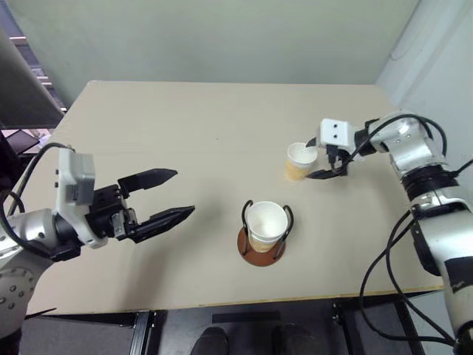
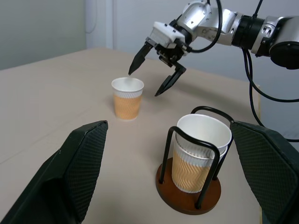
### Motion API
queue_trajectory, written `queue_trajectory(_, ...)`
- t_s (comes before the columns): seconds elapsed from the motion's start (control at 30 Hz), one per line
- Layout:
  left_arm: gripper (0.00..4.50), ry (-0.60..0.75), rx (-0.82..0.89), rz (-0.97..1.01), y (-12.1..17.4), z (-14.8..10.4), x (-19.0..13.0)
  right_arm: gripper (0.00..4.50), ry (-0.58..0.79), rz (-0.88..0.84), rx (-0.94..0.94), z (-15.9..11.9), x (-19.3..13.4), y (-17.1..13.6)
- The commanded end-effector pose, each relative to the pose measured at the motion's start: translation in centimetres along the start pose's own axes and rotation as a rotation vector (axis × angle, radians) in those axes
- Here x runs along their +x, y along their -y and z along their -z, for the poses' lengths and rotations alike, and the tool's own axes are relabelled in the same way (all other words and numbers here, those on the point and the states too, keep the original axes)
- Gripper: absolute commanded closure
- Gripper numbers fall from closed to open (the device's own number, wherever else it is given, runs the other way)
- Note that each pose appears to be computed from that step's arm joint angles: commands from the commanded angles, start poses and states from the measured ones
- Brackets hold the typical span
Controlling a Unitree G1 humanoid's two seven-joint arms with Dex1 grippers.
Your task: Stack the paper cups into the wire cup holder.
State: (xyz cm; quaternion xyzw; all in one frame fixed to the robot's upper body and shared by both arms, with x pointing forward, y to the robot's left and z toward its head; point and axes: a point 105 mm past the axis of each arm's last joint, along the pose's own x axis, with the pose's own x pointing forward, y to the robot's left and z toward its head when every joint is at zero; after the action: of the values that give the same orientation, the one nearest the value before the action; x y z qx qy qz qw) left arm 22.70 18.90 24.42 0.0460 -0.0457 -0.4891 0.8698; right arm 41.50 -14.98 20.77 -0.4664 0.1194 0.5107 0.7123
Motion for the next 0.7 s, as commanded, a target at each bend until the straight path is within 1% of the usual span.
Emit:
queue_trajectory(0.03, 0.0, 0.021, 0.048, -0.006, 0.6, -1.1, -0.3, 0.04, -0.023, 0.028, -0.055, -0.7, 0.0, 1.0)
queue_trajectory(0.17, 0.0, 0.018, 0.048, -0.016, 0.8, -1.1, -0.4, 0.04, -0.07, 0.005, -0.053, 0.4, 1.1, 0.3)
queue_trajectory(0.2, 0.0, 0.017, 0.048, -0.019, 0.9, -1.1, -0.5, 0.4, -0.079, -0.001, -0.055, 0.7, 1.3, 0.2)
queue_trajectory(0.23, 0.0, 0.016, 0.047, -0.024, 0.9, -1.1, -0.6, 0.64, -0.085, -0.002, -0.058, 0.8, 1.4, 0.1)
queue_trajectory(0.3, 0.0, 0.013, 0.046, -0.032, 0.9, -1.0, -0.7, 1.27, -0.096, 0.008, -0.07, 0.9, 1.5, 0.2)
queue_trajectory(0.33, 0.0, 0.012, 0.044, -0.033, 1.0, -1.0, -0.6, 1.69, -0.092, 0.013, -0.074, 0.8, 1.5, 0.3)
queue_trajectory(0.43, 0.0, 0.015, 0.04, -0.028, 1.2, -0.9, -0.5, 2.76, -0.072, 0.026, -0.087, 0.3, 0.9, 0.8)
queue_trajectory(0.47, 0.0, 0.015, 0.04, -0.028, 1.1, -0.9, -0.4, 3.05, -0.068, 0.03, -0.098, 0.1, 0.6, 0.9)
queue_trajectory(0.5, 0.0, 0.016, 0.041, -0.028, 1.1, -1.0, -0.4, 3.54, -0.061, 0.03, -0.107, -0.1, 0.3, 1.1)
queue_trajectory(0.57, 0.0, 0.015, 0.044, -0.028, 1.0, -1.0, -0.4, 4.23, -0.014, 0.005, -0.12, -1.1, -0.6, 1.2)
queue_trajectory(0.6, 0.0, 0.014, 0.045, -0.028, 0.9, -1.0, -0.5, 4.48, 0.021, -0.009, -0.127, -1.8, -1.1, 1.2)
queue_trajectory(0.7, 0.0, 0.013, 0.048, -0.025, 0.9, -1.1, -0.4, 4.48, 0.121, -0.043, -0.149, -3.8, -2.9, 1.2)
